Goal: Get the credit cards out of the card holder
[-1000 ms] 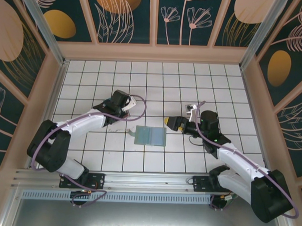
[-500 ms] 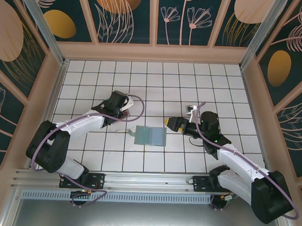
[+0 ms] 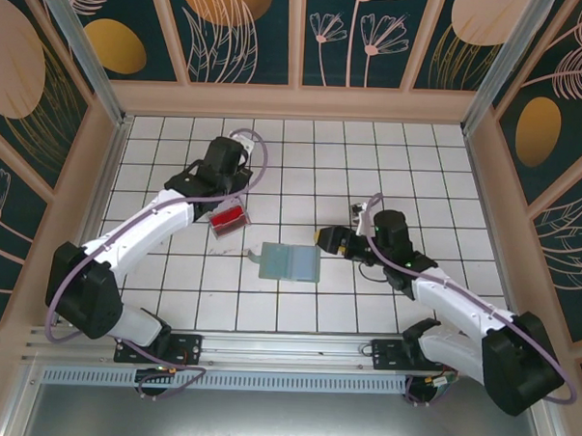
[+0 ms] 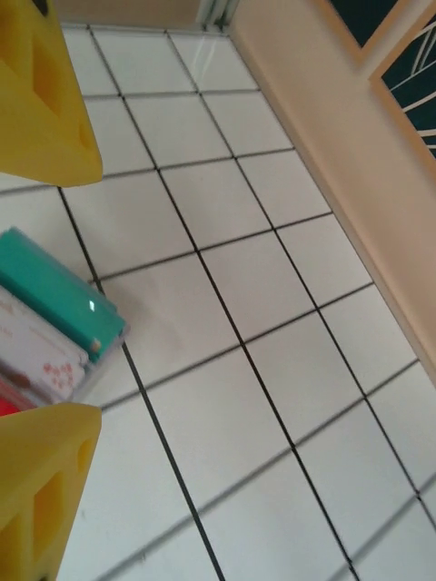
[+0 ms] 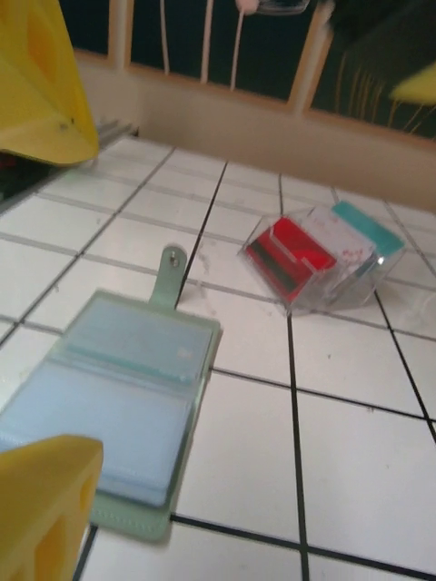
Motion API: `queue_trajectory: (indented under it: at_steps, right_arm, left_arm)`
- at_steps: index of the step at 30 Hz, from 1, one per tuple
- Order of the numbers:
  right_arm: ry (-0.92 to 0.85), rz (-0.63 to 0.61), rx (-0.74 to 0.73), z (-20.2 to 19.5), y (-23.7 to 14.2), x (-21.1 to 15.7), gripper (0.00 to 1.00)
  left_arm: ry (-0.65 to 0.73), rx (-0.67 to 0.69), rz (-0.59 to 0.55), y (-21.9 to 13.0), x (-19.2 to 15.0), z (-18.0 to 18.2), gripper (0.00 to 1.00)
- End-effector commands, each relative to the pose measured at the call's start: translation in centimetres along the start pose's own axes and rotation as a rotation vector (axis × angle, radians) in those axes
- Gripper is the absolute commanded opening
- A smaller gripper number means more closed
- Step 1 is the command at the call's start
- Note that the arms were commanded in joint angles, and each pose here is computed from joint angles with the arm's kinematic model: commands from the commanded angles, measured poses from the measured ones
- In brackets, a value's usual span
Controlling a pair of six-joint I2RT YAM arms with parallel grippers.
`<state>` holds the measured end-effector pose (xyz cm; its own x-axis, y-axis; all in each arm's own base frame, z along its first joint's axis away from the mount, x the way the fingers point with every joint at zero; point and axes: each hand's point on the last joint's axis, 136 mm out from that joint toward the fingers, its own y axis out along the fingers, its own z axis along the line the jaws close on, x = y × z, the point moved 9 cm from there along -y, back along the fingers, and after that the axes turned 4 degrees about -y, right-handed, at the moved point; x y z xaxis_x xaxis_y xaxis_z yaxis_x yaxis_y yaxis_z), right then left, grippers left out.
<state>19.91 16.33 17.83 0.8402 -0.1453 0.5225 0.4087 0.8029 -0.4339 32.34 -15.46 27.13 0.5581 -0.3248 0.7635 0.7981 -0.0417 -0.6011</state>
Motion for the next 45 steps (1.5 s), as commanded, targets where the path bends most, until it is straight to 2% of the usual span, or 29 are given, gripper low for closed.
queue_trajectory:
  at_steps: [1, 2, 5, 8, 11, 13, 17, 19, 21, 29, 36, 45]
  right_arm:
    - [-0.01, 0.039, -0.103, -0.4, 1.0, -0.1, 0.58]
    - [-0.003, 0.054, -0.123, -0.6, 1.3, -0.3, 0.52]
    - [0.02, 0.096, -0.193, -1.6, 2.1, -1.0, 0.23]
    - [0.037, 0.133, -0.248, -2.5, 2.6, -1.8, 0.19]
    - [0.069, 0.173, -0.313, -3.6, 3.0, -2.6, 0.08]
    - [0.076, 0.196, -0.319, -3.9, 3.4, -3.0, 0.07]
    - [0.087, 0.235, -0.34, -4.3, 4.2, -3.9, 0.07]
    - [0.094, 0.25, -0.348, -4.6, 4.6, -4.2, 0.01]
    - [0.095, 0.261, -0.35, -4.7, 5.0, -4.4, 0.0]
    - [0.097, 0.3, -0.372, -5.1, 5.8, -5.2, 0.0]
    - [0.097, 0.298, -0.37, -5.0, 5.8, -5.2, 0.0]
    - [0.096, 0.298, -0.368, -4.9, 5.9, -5.2, 0.0]
  left_arm:
    - [-0.224, -0.114, 0.097, -1.7, -0.9, -0.3, 0.62]
    - [-0.261, -0.146, 0.104, -1.8, -1.1, -0.5, 0.62]
    - [-0.392, -0.251, 0.135, -2.5, -1.8, -1.2, 0.62]
    - [-0.495, -0.361, 0.19, -2.6, -3.1, -2.3, 0.59]
    - [-0.576, -0.425, 0.235, -2.5, -4.9, -3.0, 0.58]
    - [-0.63, -0.463, 0.257, -2.4, -6.0, -3.5, 0.53]
    - [-0.704, -0.498, 0.33, -2.0, -8.9, -4.6, 0.52]
    - [-0.729, -0.511, 0.361, -1.8, -10.0, -5.2, 0.52]
    - [-0.747, -0.532, 0.386, -1.6, -11.0, -6.0, 0.52]
    - [-0.721, -0.529, 0.485, -0.6, -13.9, -9.4, 0.43]
    - [-0.667, -0.495, 0.579, 0.7, -15.7, -10.8, 0.42]
    - [-0.644, -0.489, 0.614, 1.2, -16.5, -11.4, 0.43]
